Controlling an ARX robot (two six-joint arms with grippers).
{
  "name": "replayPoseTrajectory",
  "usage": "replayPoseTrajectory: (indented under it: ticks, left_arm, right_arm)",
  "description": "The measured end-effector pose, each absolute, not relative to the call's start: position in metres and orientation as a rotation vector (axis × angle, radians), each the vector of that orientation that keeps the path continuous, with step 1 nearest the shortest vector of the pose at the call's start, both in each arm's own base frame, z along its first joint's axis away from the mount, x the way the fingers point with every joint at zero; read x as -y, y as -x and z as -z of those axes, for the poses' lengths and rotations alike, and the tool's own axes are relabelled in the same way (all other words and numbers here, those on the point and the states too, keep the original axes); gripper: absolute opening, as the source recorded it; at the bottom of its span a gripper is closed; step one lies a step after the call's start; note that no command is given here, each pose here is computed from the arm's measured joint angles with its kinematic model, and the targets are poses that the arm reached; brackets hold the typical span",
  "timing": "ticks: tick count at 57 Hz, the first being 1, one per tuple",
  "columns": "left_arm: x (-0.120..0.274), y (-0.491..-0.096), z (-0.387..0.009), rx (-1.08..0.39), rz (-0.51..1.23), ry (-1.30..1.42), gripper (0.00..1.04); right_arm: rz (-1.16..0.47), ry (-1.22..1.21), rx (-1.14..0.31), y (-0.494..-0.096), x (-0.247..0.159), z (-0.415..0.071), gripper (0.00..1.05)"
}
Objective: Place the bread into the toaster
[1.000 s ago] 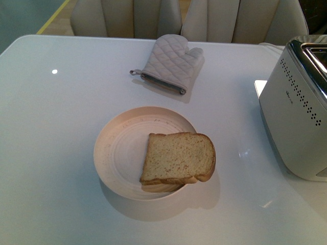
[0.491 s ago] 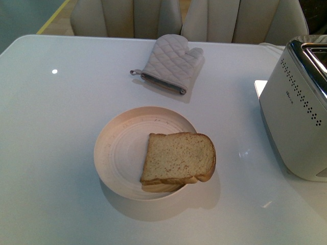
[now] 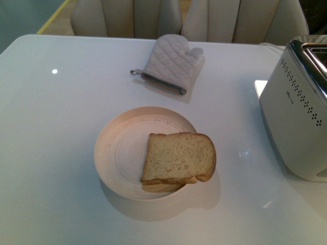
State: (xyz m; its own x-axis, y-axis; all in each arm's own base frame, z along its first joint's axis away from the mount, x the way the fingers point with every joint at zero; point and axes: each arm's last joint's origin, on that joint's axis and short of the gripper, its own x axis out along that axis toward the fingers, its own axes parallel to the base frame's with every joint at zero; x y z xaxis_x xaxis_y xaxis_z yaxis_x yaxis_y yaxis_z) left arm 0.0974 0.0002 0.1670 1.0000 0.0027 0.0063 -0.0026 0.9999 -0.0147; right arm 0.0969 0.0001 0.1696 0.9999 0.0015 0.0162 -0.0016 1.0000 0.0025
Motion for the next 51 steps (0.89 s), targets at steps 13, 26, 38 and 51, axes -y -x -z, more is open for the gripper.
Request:
replayPoseTrajectory:
  ticks: [13,26,38,51]
  left_arm:
    - [0.0,-0.097,-0.167,0.006,-0.003,0.014,0.39]
    - [0.0,-0.097,-0.167,0.006,-0.003,0.015,0.86]
    - [0.0,-0.097,-0.167,0.006,-0.004,0.012,0.97]
    - [0.0,-0.097,-0.167,0.007,-0.003,0.012,0.97]
  right_arm:
    - [-0.002,-0.002,0.016,-0.097,0.0,-0.17,0.96]
    - [-0.002,-0.002,0.016,-0.097,0.0,-0.17,0.96]
    - [0.159,-0.026,-0.244,-0.098,-0.001,-0.166,0.96]
    - [0.18,-0.031,-0.328,-0.11,-0.012,-0.17,0.96]
